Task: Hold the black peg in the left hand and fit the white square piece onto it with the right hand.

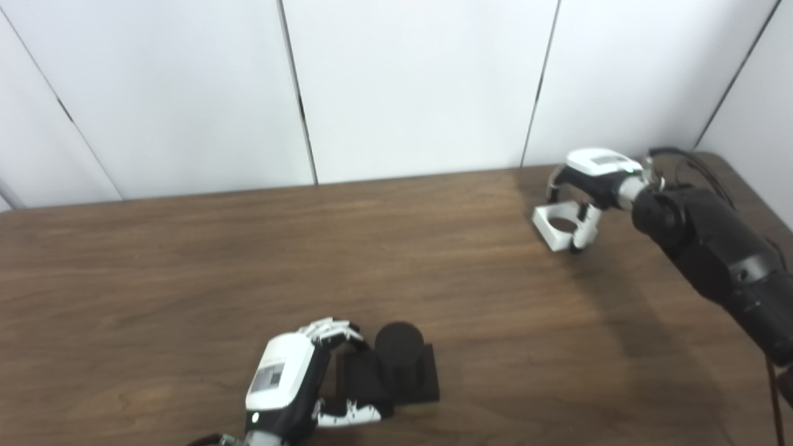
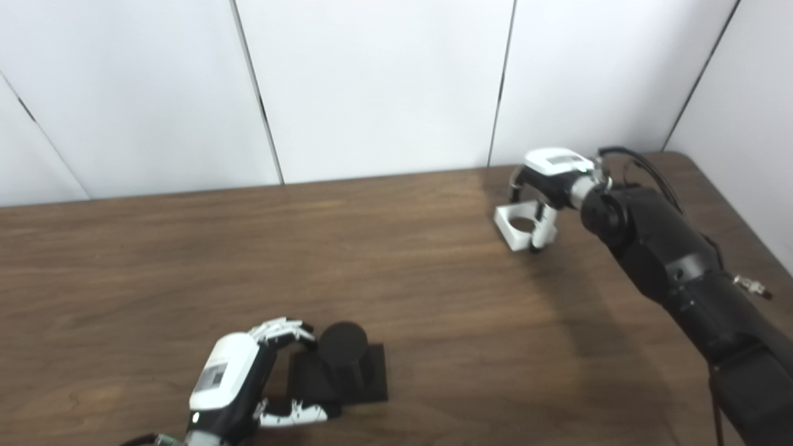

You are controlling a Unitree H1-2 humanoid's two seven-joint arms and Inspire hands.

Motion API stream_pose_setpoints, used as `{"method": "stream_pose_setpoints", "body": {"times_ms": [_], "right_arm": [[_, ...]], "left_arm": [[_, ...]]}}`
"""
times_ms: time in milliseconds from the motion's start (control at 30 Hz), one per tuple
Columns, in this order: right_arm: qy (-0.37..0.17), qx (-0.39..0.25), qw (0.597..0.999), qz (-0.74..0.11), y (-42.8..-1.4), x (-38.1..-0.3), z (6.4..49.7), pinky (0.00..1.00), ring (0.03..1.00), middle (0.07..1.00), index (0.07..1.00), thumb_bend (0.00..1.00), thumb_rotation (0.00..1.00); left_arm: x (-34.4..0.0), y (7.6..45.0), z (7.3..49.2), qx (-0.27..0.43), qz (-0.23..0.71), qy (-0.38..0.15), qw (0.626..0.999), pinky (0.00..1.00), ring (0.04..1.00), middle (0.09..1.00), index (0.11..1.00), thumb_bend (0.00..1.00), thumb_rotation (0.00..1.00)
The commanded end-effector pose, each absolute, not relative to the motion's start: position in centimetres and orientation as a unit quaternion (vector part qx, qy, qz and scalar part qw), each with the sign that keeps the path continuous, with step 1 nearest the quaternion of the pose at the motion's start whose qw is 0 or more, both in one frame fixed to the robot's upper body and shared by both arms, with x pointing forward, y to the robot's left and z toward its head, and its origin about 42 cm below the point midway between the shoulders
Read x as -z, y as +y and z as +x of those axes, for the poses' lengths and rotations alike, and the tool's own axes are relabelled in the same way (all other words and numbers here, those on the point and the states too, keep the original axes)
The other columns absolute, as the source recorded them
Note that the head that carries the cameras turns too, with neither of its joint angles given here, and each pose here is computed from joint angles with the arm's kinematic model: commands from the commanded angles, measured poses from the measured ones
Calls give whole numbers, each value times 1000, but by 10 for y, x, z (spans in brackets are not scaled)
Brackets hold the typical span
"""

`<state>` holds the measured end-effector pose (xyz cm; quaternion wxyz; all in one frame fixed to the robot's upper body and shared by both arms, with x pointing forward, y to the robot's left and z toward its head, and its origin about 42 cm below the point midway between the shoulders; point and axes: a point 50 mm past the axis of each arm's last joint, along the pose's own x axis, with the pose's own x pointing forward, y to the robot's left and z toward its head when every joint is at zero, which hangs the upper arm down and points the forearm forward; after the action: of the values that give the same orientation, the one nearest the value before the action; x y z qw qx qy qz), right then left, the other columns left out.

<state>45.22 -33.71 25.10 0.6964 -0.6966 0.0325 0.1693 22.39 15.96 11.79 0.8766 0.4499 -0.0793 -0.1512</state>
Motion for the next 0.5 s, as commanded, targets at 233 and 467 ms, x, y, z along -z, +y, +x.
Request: {"method": "stream_pose_setpoints", "body": {"times_ms": [233, 467], "right_arm": [[-107, -221, 661, -709, -272, -315, 419, 913, 880, 796, 487, 521, 131], [-173, -264, 650, -691, -226, -327, 382, 926, 878, 785, 485, 522, 131]], "left_arm": [[-97, 153, 215, 194, 450, -11, 871, 768, 826, 766, 485, 520, 46], [-97, 149, 215, 194, 451, -10, 871, 764, 826, 766, 486, 520, 46]]}}
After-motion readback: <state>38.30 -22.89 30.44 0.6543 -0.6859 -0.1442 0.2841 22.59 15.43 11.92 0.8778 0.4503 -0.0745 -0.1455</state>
